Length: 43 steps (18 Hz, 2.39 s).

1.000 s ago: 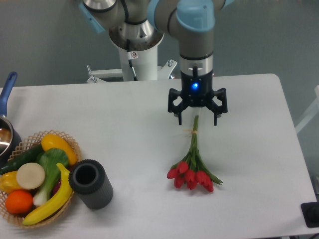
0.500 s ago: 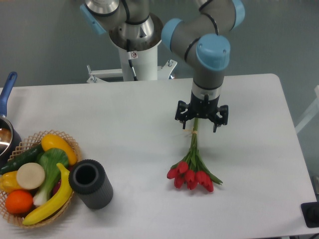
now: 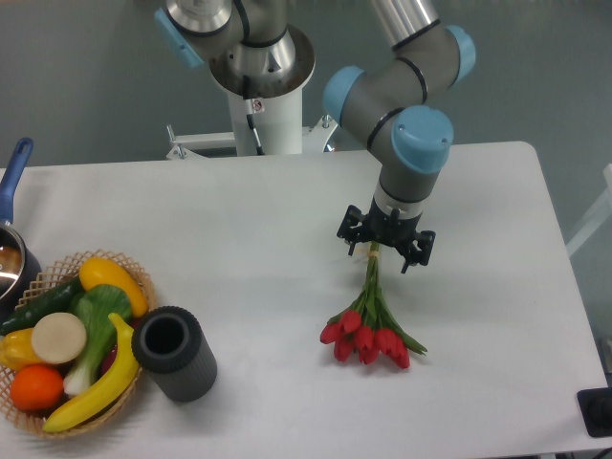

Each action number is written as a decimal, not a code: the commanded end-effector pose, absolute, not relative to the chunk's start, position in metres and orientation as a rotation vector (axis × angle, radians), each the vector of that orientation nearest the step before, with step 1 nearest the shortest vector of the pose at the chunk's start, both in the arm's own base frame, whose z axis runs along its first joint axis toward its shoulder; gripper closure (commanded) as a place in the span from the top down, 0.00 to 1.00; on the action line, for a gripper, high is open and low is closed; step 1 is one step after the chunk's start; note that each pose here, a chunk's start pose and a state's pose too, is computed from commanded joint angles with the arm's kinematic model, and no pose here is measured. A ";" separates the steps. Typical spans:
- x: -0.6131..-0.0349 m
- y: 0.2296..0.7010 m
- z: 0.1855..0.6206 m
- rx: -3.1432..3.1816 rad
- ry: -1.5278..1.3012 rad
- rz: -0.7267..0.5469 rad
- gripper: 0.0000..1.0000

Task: Pick up the flowers from the table
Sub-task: 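Move the open gripper over the tulip stems and align with them, then lower the open gripper down around the tulip stems near the blooms, then close the gripper on the tulip stems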

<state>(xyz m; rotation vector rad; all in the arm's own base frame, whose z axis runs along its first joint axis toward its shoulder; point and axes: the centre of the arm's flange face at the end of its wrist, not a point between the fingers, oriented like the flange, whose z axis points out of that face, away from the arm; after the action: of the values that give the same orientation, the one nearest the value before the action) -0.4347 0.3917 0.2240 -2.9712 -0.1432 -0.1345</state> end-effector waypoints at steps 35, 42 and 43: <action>-0.448 0.409 0.182 -2.932 -0.142 -0.216 0.54; -0.451 0.411 0.191 -2.918 -0.143 -0.200 0.39; -0.450 0.411 0.193 -2.913 -0.147 -0.202 0.36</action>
<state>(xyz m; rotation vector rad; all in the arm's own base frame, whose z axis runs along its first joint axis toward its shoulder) -0.4502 0.4113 0.1929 -2.9130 -0.1470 -0.2016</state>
